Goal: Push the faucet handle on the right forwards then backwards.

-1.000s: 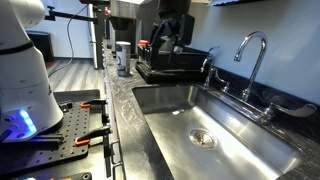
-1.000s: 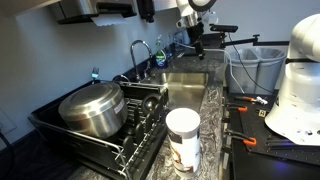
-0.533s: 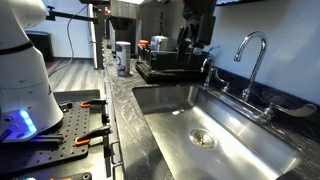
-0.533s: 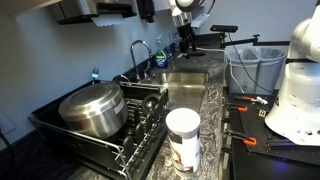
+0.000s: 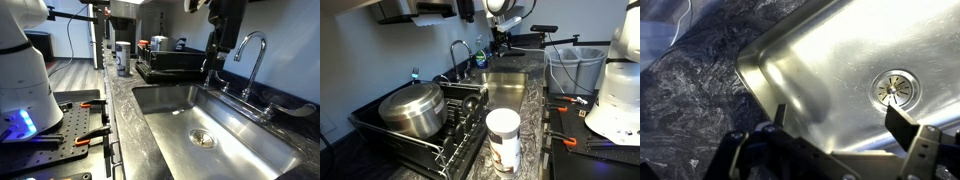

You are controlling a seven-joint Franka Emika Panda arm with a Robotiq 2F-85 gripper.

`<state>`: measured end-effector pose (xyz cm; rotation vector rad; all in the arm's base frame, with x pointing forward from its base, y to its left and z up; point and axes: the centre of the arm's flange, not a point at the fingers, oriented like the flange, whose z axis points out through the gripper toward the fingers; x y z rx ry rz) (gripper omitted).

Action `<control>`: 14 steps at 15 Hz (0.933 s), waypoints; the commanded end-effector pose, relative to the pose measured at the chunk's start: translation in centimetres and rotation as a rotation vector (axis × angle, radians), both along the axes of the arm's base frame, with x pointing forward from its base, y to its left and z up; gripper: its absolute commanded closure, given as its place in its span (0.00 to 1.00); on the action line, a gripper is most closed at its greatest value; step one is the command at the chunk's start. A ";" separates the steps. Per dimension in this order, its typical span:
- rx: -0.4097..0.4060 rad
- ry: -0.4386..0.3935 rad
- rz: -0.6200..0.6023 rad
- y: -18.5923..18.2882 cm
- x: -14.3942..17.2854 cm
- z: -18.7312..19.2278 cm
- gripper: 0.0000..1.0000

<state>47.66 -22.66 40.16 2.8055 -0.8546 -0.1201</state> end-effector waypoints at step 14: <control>0.097 -0.127 -0.572 -2.8 4.5 -1.5 0.00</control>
